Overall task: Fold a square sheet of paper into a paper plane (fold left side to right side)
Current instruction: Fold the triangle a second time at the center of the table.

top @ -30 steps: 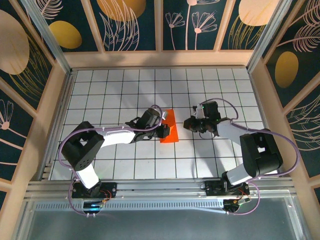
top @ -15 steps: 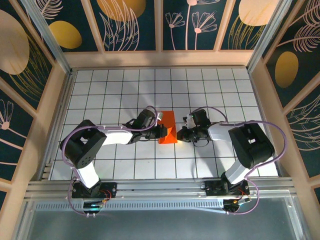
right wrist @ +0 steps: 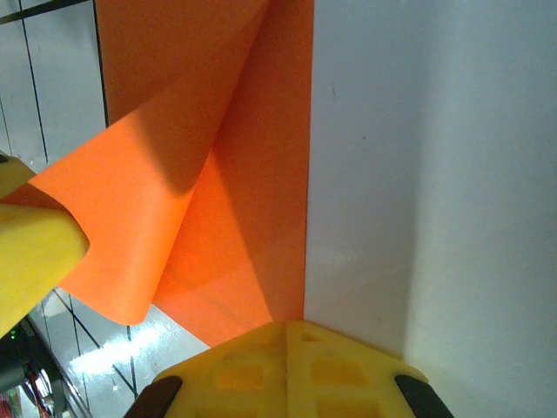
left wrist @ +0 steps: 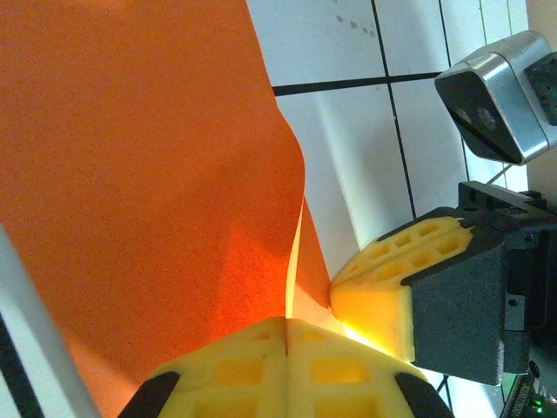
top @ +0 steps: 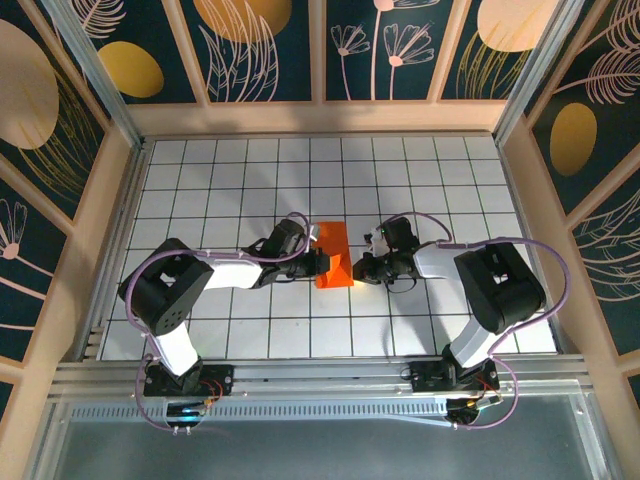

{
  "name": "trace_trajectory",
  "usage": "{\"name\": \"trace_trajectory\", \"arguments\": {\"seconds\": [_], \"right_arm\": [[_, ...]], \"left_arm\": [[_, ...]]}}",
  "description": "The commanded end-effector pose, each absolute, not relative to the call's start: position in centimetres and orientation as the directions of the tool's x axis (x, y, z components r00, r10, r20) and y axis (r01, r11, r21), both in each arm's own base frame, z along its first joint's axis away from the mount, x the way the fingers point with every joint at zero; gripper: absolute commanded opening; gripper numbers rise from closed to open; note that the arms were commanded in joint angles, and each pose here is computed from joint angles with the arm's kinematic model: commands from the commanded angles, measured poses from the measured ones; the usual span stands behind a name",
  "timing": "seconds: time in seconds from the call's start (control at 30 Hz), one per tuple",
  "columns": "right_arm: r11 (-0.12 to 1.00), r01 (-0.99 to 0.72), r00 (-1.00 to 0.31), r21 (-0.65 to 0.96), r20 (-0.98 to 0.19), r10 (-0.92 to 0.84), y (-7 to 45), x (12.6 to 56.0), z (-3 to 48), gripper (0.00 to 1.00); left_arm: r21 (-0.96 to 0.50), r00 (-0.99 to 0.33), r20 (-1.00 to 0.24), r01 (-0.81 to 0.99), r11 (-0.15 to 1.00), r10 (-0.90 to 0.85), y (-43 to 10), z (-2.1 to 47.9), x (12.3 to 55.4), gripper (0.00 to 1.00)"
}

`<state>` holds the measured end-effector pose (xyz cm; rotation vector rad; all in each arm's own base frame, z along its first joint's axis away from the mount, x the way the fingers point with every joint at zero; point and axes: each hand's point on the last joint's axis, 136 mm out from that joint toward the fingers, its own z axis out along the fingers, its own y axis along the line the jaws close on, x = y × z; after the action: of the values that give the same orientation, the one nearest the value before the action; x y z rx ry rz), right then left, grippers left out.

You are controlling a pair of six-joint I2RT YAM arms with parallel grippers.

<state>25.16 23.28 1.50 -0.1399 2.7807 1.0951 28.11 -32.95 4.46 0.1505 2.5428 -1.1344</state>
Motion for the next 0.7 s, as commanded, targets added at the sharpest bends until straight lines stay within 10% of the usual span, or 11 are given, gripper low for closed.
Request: {"name": "trace_trajectory", "arguments": {"seconds": [0.0, 0.67], "right_arm": [[0.8, -0.115, -0.991, 0.588, -0.128, -0.048, 21.9, 24.3, -1.0, 0.0], [0.801, -0.114, -0.991, 0.587, -0.123, -0.051, 22.0, 24.3, -1.2, 0.0]], "left_arm": [[-0.683, -0.923, -0.384, 0.268, 0.68, -0.022, -32.4, 4.7, 28.2, 0.0], [-0.563, -0.902, -0.431, 0.29, 0.774, 0.024, -30.7, 3.8, 30.2, 0.0]]}}
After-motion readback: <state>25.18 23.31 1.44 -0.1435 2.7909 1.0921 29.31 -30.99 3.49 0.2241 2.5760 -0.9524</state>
